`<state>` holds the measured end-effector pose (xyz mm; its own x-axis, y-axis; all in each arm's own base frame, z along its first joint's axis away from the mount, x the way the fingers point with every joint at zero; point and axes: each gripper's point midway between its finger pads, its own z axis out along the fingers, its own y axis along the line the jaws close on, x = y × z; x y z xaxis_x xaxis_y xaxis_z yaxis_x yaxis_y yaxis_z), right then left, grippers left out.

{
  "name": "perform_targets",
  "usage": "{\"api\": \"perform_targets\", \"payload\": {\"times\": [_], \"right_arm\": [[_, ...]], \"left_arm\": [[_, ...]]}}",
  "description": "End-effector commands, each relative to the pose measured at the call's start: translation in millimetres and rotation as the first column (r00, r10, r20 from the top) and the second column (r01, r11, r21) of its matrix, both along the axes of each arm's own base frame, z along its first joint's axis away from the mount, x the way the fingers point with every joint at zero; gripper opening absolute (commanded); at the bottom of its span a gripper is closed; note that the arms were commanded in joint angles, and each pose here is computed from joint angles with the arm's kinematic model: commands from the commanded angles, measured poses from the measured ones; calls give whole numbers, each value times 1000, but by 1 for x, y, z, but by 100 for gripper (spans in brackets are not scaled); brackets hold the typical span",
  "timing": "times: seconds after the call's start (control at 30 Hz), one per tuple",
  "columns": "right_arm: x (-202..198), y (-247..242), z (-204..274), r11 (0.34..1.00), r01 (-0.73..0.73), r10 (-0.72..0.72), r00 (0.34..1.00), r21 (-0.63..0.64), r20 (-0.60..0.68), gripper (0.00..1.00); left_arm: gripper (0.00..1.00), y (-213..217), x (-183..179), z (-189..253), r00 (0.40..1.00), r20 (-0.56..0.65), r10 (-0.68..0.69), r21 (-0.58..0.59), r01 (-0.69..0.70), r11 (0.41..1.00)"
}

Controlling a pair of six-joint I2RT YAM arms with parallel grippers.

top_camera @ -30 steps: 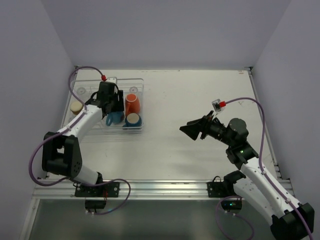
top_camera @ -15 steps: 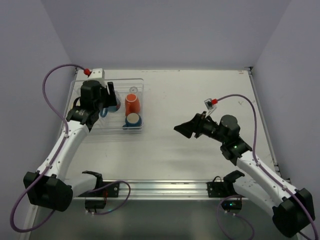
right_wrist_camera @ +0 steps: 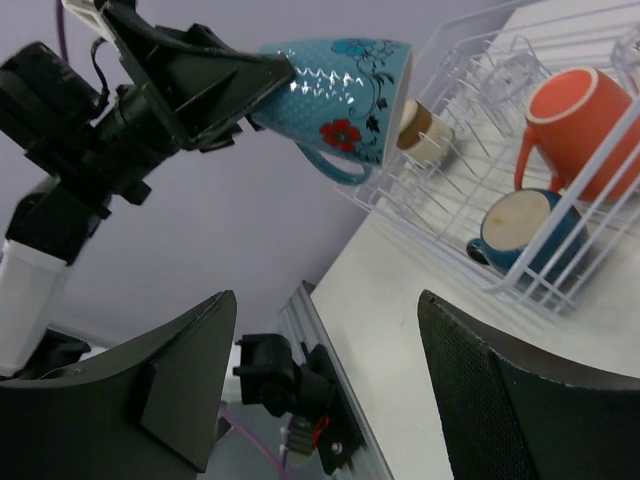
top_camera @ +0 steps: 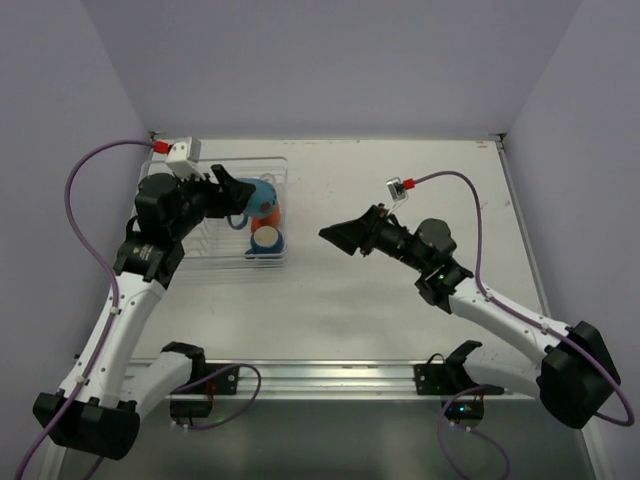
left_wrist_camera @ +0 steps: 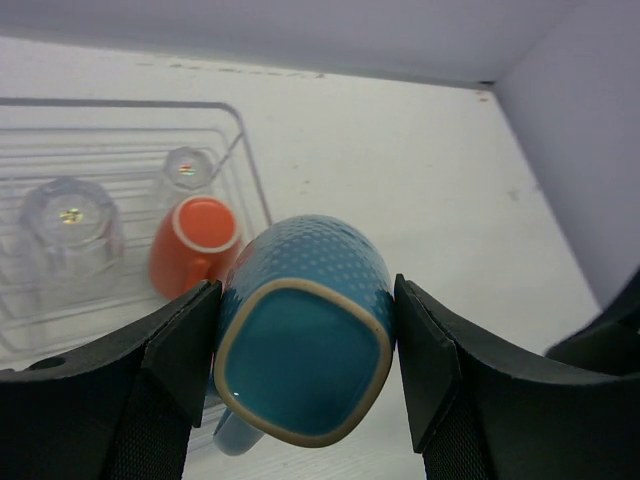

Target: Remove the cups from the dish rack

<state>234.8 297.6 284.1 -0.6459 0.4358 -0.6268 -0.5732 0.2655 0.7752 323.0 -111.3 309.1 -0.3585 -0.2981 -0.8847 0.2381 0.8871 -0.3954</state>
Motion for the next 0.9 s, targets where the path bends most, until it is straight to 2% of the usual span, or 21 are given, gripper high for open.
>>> {"api": "perform_targets", "payload": {"times": [0.0,0.17,0.33,0.57,0.67,0.87], "right_arm": [[8,7,59,987,14,-34,992,161,123,75],[12,28,61,990,-62,42,987,126,155,75],[1,42,68,983,-148,125,972,105,200,75],[-11,52,82,975,-205,176,948,84,267,75],[-14,55,87,969,-232,197,937,91,290,73],[-19,57,99,956,-268,218,922,121,320,63]], "left_arm": [[22,-45,-22,59,956,190,-222,-201,259,945],[22,-66,-46,85,902,261,-345,-285,414,865],[23,-73,-64,96,868,301,-394,-333,483,810],[23,-77,-73,91,859,285,-424,-378,508,774],[23,-81,-79,91,841,292,-456,-397,540,742],[23,-84,-80,82,839,272,-471,-415,544,729]]}}
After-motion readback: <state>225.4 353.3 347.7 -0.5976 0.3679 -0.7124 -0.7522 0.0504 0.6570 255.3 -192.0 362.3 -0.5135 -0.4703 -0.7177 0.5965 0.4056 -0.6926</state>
